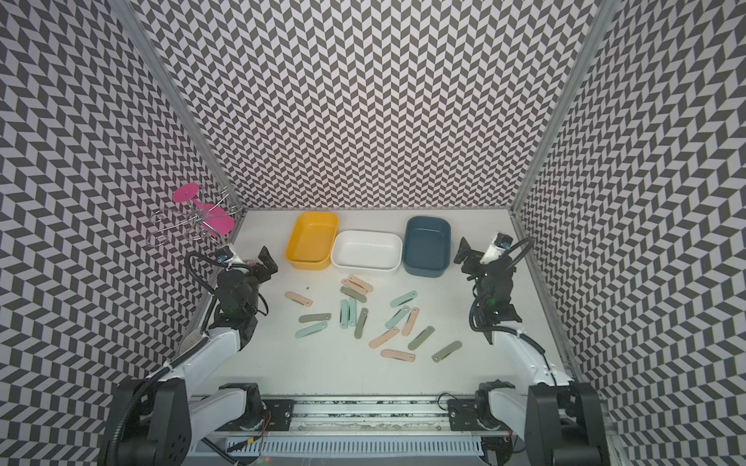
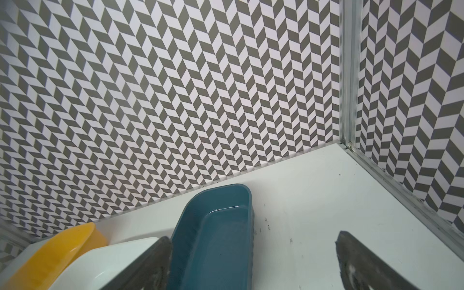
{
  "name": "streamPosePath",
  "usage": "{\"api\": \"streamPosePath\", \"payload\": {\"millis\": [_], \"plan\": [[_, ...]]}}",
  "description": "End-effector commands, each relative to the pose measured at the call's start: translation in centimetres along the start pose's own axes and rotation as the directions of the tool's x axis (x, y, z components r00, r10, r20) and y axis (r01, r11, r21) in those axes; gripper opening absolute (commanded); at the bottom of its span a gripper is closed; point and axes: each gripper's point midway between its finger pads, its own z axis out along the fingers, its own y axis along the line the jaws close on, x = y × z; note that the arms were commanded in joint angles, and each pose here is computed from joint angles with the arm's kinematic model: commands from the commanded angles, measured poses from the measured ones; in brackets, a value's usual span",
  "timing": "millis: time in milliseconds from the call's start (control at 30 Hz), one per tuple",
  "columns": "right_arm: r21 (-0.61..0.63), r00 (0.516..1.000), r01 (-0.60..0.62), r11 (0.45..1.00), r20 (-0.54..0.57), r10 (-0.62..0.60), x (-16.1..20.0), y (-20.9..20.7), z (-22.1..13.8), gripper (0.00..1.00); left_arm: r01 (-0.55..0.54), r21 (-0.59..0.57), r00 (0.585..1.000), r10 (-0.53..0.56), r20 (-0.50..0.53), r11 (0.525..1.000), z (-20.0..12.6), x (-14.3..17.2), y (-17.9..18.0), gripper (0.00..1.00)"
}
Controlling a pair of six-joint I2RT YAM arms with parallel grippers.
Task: Place the fruit knives into the storage box by color
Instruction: Adjust the storage box at the center of the board.
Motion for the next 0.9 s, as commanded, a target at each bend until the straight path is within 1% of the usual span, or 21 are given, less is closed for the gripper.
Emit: {"api": "streamPosePath", "payload": {"millis": [0,33,100,167,267,367,467,600,733,867], "plan": [[-0.032,0.990,-0.137,0.990,0.039,0.138,-2.4,0.6,-1.2,1.00,0.057,-0.004,0.995,-0.058,-0.083,0.998,0.0,0.0,-0.6,1.00],[-0.055,0.988,-0.149,0.987,0.036,0.151,-2.7,0.9,-1.5,1.00,0.086,0.006,0.991,-0.085,-0.099,0.996,0.0,-0.2,-0.9,1.00],[-0.095,0.989,-0.147,0.985,0.011,0.149,-3.3,1.9,-1.6,1.00,0.106,0.035,0.986,-0.101,-0.136,0.994,0.1,-0.7,-2.0,1.00],[-0.098,0.989,-0.150,0.984,-0.024,0.148,-3.5,2.4,-1.4,1.00,0.124,0.067,0.978,-0.111,-0.175,0.990,-0.1,-1.1,-3.0,1.00],[-0.112,0.987,-0.146,0.983,-0.083,0.137,-3.7,3.2,-1.0,1.00,0.141,0.138,0.966,-0.106,-0.236,0.980,-0.5,-1.6,-5.2,1.00],[-0.182,0.979,-0.143,0.973,-0.170,0.112,-3.1,4.9,-0.9,1.00,0.146,0.198,0.951,-0.082,-0.297,0.969,-1.3,-1.6,-7.2,1.00],[-0.263,0.953,-0.183,0.947,-0.285,0.105,-1.6,6.8,-0.8,1.00,0.129,0.253,0.940,-0.037,-0.339,0.959,-2.4,-1.5,-9.2,1.00],[-0.320,0.911,-0.229,0.919,-0.402,0.087,0.5,8.7,-1.0,1.00,0.107,0.327,0.925,0.026,-0.379,0.939,-4.5,-1.1,-11.9,1.00],[-0.328,0.887,-0.210,0.921,-0.459,0.038,2.5,10.2,-1.1,0.97,0.111,0.385,0.909,0.063,-0.412,0.916,-6.6,-0.2,-13.7,1.00],[-0.318,0.849,-0.157,0.935,-0.527,-0.037,5.7,11.5,-1.3,0.94,0.129,0.426,0.888,0.088,-0.452,0.895,-8.3,1.3,-14.9,1.00]]}}
